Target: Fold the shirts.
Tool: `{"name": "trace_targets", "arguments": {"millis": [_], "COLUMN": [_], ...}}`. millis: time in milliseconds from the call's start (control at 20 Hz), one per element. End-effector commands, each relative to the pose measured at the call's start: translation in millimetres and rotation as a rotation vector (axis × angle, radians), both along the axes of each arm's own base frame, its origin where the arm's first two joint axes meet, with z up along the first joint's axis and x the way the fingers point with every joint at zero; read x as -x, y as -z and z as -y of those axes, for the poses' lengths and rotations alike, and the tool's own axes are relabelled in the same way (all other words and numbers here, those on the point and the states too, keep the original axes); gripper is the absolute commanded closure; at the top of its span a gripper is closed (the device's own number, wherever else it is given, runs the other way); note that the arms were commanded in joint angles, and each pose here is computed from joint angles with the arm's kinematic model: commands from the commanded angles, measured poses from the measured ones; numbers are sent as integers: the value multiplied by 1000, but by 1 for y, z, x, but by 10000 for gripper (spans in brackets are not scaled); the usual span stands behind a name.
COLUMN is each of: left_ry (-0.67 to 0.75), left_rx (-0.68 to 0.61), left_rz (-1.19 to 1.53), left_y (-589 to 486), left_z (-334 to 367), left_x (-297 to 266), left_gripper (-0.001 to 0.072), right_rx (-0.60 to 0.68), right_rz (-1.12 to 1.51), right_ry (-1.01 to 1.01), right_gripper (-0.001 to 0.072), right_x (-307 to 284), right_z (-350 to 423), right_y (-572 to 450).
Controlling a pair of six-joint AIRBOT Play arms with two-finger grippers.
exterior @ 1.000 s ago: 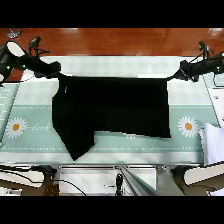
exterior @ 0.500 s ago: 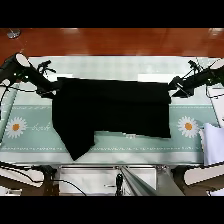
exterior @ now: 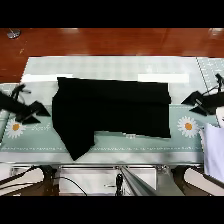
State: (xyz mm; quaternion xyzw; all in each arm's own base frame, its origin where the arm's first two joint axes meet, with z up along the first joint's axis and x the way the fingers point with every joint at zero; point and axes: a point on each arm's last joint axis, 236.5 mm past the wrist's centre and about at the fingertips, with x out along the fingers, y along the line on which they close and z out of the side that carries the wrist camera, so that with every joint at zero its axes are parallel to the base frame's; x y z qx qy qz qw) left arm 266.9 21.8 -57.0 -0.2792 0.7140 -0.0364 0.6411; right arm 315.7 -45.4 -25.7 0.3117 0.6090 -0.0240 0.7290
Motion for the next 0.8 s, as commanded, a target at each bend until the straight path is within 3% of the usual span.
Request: {"name": "trace_targets", "arguments": {"millis": [0,150,350,550,700,750], "left_ry": [-239,-335,-263,-278,-165,-104], "left_rx": [219,219,242,237,247,253], "left_rz": [128,73,55,135,166,171], "left_y": [3,24,43,51,49,48], "left_z": [22,22,59,84,113,121], "left_x": [22,49,61,37,35,40], "left_gripper": [6,6,6,6,10,109], "right_rx": [-124,-190,-243,-304,-282,-267], "right_rz": [121,136,136,165,166,169], "right_ry": [58,48,41,42,63,94], "right_gripper": [93,93,93,93,93,93], "right_x": [25,41,44,39,38,37], "right_z": [-43,-66,-78,-88,-76,-63], "right_y": [8,14,12,1,1,-1]}}
